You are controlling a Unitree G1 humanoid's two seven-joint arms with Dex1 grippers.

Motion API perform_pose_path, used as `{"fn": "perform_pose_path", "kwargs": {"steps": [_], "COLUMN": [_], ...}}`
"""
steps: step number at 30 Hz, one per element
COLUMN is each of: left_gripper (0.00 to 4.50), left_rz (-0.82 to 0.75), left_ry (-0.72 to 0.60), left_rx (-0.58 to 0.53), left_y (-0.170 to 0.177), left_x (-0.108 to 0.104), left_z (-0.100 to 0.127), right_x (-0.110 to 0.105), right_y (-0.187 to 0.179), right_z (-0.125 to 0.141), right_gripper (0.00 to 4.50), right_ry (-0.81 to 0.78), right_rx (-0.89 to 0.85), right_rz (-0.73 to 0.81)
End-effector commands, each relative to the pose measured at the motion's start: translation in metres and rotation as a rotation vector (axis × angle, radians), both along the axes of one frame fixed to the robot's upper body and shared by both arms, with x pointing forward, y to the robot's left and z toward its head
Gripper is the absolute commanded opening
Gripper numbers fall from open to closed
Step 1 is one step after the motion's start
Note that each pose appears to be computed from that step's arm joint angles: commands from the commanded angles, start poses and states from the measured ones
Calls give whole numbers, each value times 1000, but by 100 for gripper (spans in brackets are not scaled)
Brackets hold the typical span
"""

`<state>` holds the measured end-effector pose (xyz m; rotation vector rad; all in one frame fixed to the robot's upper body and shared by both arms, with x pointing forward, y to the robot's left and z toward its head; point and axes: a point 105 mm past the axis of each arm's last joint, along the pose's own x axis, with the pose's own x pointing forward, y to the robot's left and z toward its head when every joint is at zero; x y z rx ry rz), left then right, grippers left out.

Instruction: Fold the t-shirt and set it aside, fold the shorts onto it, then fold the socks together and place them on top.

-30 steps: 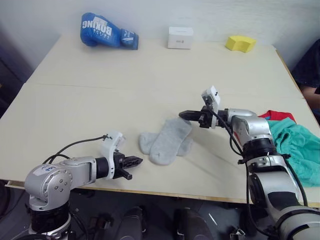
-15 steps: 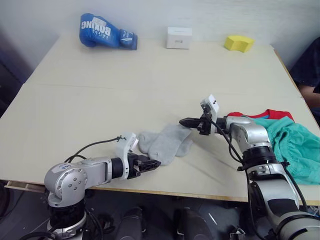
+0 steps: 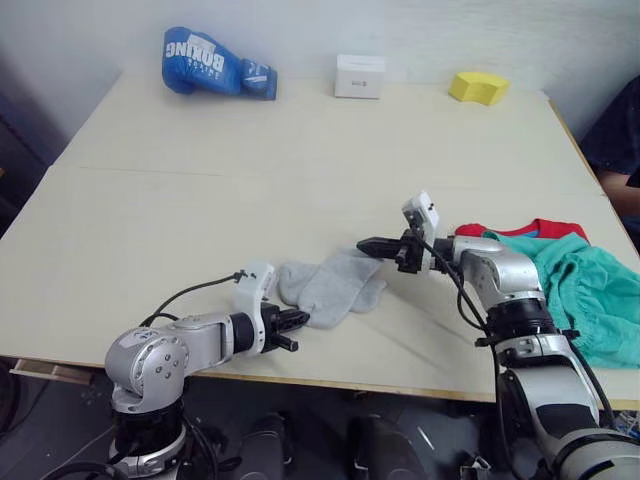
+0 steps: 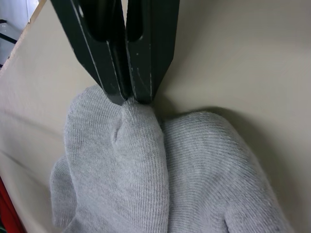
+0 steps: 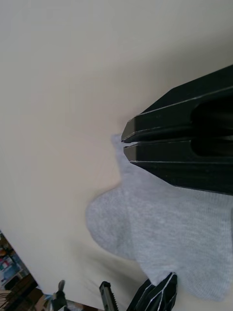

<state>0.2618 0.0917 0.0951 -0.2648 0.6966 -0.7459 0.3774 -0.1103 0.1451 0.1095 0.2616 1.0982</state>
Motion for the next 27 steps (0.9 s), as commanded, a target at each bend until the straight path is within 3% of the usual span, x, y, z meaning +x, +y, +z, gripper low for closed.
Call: {"fn": "perform_pose_path", "kwargs": {"steps": [1,6,10,15,19,27], "left_gripper": [3,3,3,3,3,3], "left_rz": [-33,-80,-146,-319,-414,-504], "left_ry": [-17,-116,-140,-235,-233,-225], "left_rx": [-29,-91,-80,6,49,88], "left_y": [3,30,51,62,70,76], "left_x": [-8,-8,-9,-1,11,53], "left_z": [6,39,56,69,67,66], "right_x": [-2,-7,-14,-43,-57,-84], "right_y": [-7,-15,-19,-15,-14,-9], "right_z": [26,51,60,50,41,10], "right_gripper": [0,0,0,0,0,0], "right_ry": [-99,-192,-241,-268,-251,-259], "right_rx": [55,139,187,172,184,175], "right_rz": [-16,-72,-119,-124,-186,-338]}}
